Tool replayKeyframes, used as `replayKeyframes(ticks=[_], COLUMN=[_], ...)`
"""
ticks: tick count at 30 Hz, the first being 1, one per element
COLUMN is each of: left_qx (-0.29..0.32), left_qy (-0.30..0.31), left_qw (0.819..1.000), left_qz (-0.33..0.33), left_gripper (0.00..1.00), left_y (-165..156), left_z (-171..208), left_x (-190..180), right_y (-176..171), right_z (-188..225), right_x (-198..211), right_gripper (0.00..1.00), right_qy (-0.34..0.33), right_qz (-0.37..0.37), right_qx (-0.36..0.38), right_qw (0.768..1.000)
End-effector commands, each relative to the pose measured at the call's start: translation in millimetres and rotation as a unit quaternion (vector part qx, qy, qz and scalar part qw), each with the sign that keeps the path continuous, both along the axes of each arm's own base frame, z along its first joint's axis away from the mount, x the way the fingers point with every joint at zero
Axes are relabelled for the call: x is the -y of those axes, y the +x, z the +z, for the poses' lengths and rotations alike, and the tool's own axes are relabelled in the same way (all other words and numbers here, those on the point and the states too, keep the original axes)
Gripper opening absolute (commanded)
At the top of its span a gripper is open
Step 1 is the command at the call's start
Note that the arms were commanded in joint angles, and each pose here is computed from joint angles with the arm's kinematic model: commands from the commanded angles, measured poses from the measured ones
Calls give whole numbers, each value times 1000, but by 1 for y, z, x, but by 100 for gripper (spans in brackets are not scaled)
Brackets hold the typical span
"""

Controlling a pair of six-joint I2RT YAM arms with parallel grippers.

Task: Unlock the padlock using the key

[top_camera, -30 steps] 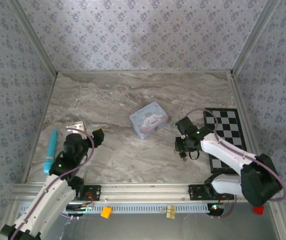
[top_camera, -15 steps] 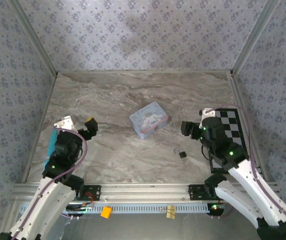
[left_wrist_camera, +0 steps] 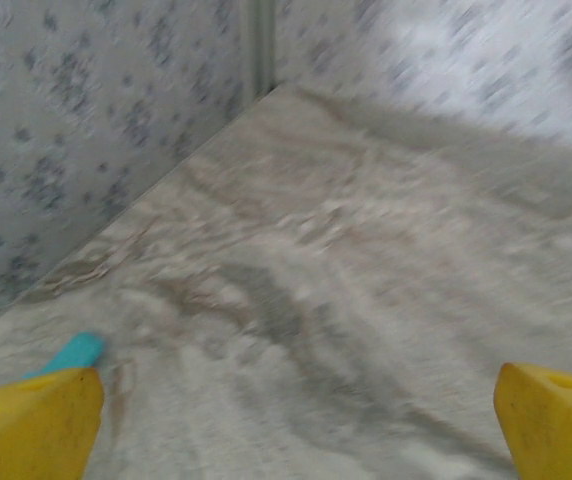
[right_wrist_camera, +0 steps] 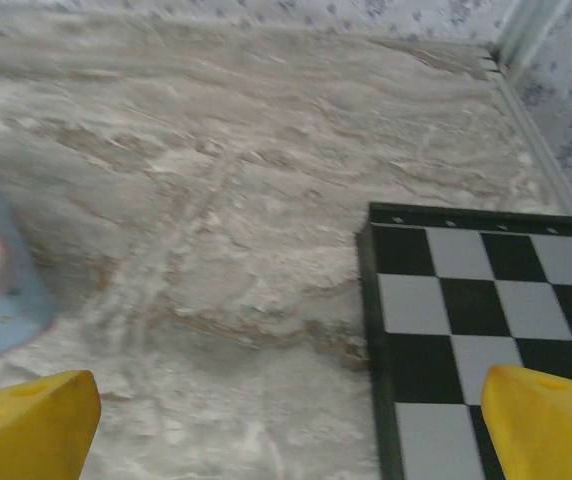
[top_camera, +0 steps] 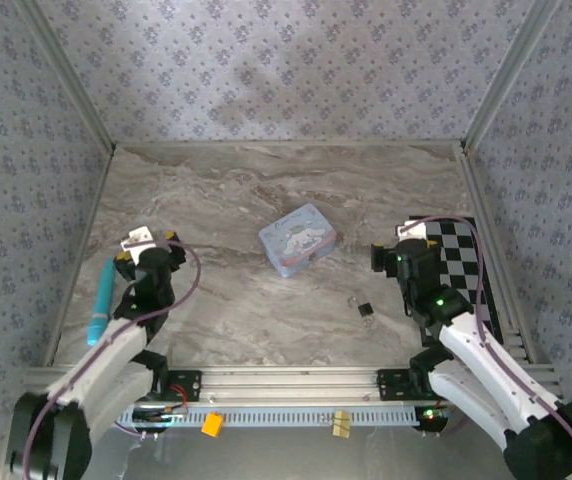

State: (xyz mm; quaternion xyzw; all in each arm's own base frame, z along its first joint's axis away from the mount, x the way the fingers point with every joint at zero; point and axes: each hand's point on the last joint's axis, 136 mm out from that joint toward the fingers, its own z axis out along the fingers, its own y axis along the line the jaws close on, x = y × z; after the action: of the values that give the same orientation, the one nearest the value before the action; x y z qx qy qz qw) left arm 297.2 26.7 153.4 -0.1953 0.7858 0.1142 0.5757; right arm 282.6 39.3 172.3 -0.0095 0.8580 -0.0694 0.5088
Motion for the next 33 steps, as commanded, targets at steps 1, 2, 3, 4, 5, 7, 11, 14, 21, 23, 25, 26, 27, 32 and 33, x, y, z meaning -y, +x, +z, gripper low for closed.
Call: replayKeyframes(ticks=[1,2,3,4,5,7,11,14,21,23,25,26,27,32,33], left_qx=[22,13,7,2,-4,-7,-14,-4,-32,-36,-40,-39,-39,-40,-40], left_qy=[43,60,76,86,94,105,88,79,48,37,29,29,29,28,27], left_qw=[998,997,997,996,995,994,992,990,986,987,987,987,987,987,987], left_qz=[46,38,24,10,-9,-40,-87,-119,-159,-155,-153,-153,-152,-154,-154], left_gripper=[100,100,100,100,100,100,100,100,100,100,100,100,100,100,100], left_y=[19,25,32,37,43,54,69,74,94,98,98,98,98,98,98], left_z=[24,20,16,12,6,-4,-25,-32,-61,-61,-63,-63,-63,-63,-63], left_x=[-20,-20,-19,-17,-16,-12,-3,7,13,8,6,5,5,6,6], right_y=[10,12,14,17,19,24,34,43,59,65,70,74,75,83,84], right_z=[5,2,-1,-4,-9,-19,-38,-44,-49,-52,-56,-55,-57,-58,-57], right_x=[21,26,29,32,36,43,54,52,44,45,44,42,36,32,30], right_gripper=[99,99,99,99,99,99,99,99,99,99,99,99,99,99,99], right_qy=[-27,-21,-15,-13,-10,-6,-5,-14,-17,-31,-33,-52,-46,-13,-7], right_qz=[-36,-43,-47,-51,-56,-67,-84,-73,-35,-29,-18,-2,17,60,67], right_qx=[30,32,35,39,39,34,17,18,56,66,71,76,76,75,79], right_qw=[999,998,998,998,998,997,996,997,998,997,997,996,996,995,995])
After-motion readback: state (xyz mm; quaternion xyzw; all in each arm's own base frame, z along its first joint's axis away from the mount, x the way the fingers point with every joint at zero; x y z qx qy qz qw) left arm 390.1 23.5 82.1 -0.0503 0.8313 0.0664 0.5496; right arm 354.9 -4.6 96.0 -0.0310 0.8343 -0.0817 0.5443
